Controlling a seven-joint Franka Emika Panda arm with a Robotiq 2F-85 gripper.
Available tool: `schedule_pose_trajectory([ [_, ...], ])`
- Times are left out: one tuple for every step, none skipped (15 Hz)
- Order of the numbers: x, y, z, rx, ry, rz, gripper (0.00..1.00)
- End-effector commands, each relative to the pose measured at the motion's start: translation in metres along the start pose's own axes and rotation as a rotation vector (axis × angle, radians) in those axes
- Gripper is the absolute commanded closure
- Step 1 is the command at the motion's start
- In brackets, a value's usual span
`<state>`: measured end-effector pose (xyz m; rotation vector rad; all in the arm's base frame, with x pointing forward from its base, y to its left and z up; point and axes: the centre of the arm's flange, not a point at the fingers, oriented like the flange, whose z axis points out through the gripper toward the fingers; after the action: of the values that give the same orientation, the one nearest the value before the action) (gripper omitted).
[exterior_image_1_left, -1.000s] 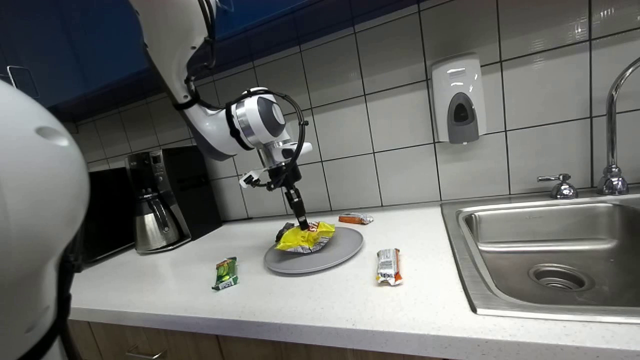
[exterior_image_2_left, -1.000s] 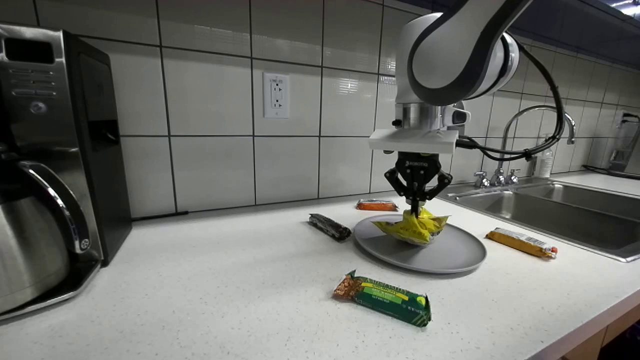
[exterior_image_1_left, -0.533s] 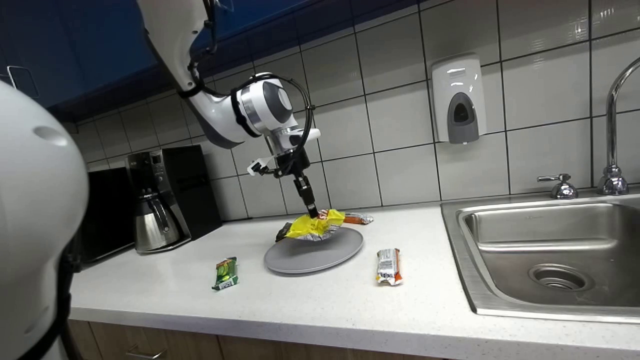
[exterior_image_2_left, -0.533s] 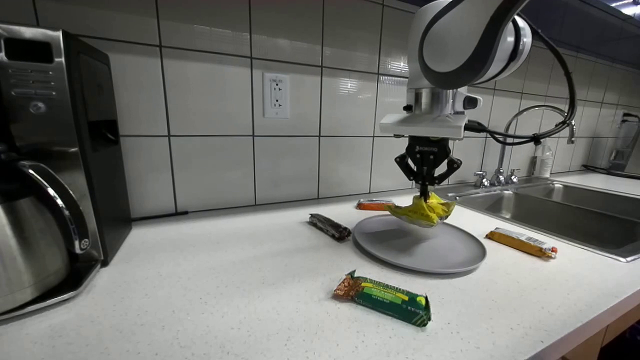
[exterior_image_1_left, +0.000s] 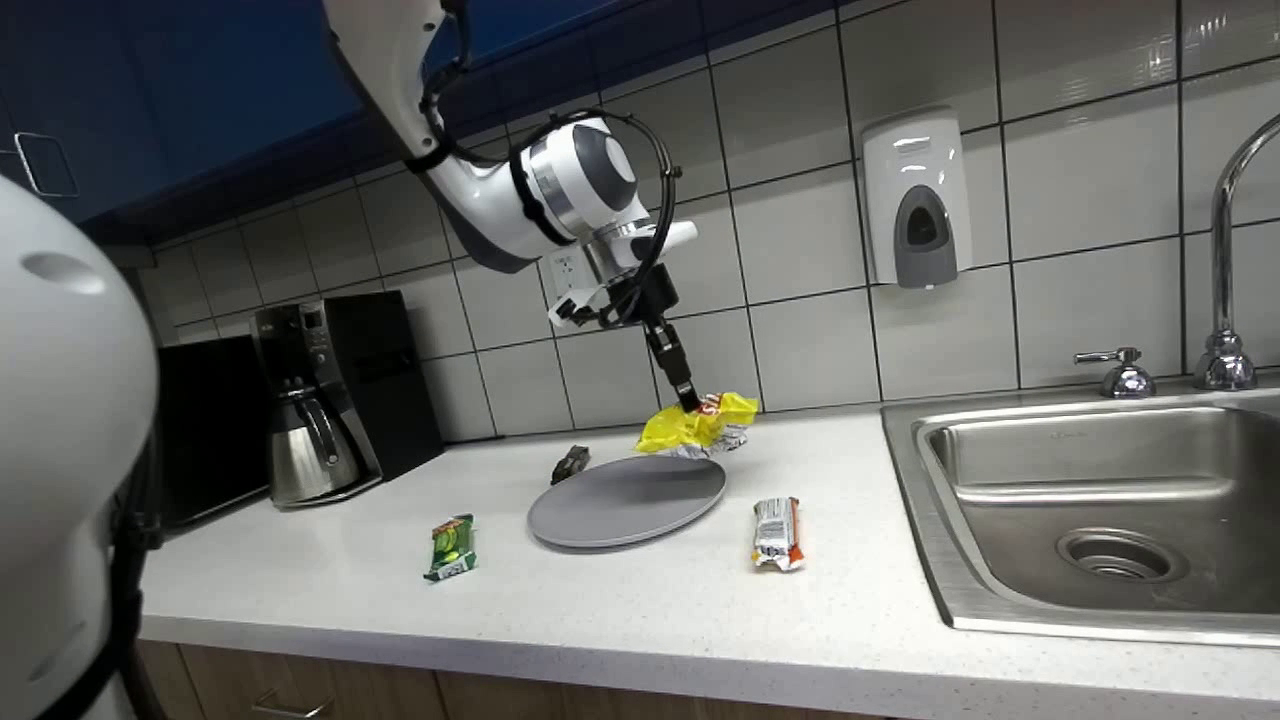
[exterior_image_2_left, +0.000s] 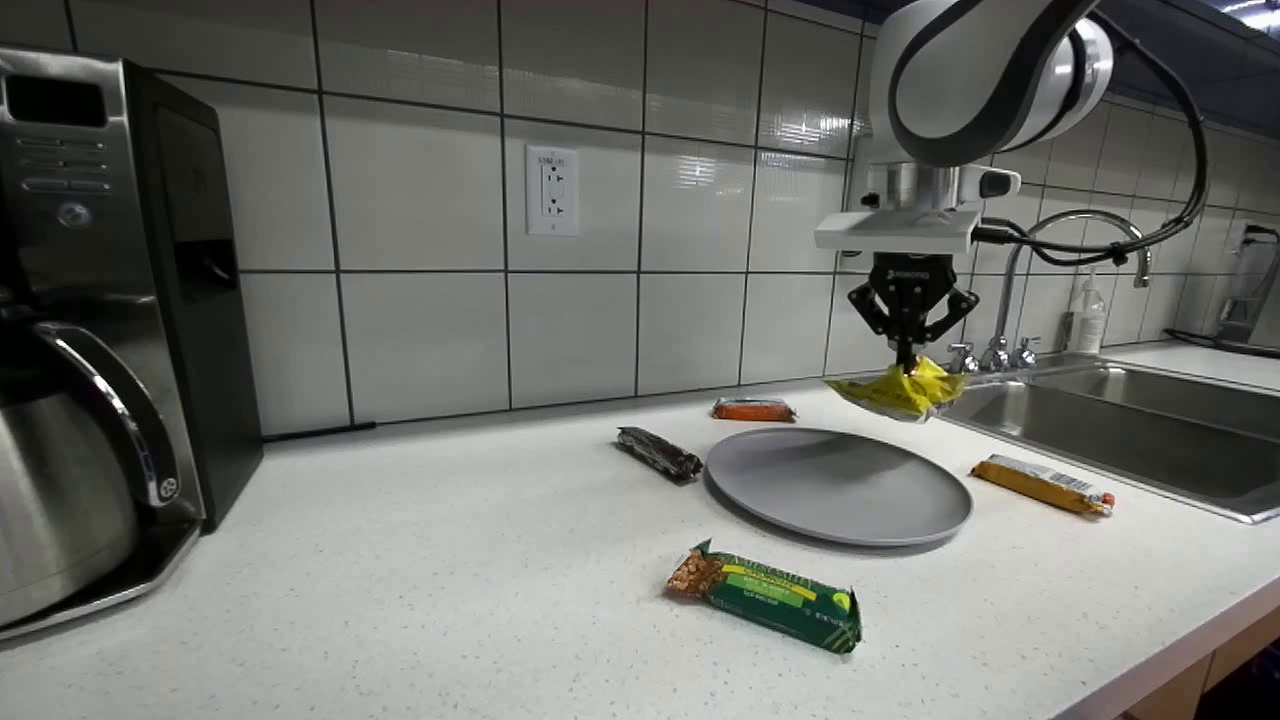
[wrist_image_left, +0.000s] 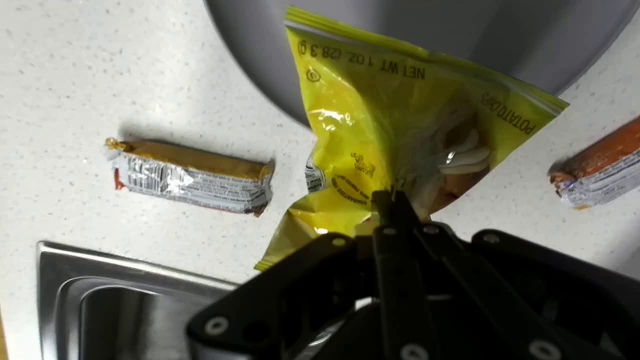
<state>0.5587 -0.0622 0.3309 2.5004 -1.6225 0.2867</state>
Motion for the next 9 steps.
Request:
schedule_pose_trajectory([
  [0.035,0.01,-0.019,-0.031,0.045,0.064,1.0],
  [0.044,0.013,-0.02,-0.038,0.051,0.075,1.0],
  [0.053,0.013,-0.016,-0.043,0.056,0.088,1.0],
  [0.059,0.015,-0.015,-0.046,0.06,0.099,1.0],
  [0.065,0.018,-0.013,-0.049,0.061,0.11,1.0],
  [0.071,0.02,-0.011,-0.051,0.061,0.119,1.0],
  [0.077,0.021,-0.008,-0.054,0.061,0.129,1.0],
  [0.081,0.023,-0.005,-0.055,0.062,0.136,1.0],
  [0.086,0.023,-0.001,-0.054,0.062,0.139,1.0],
])
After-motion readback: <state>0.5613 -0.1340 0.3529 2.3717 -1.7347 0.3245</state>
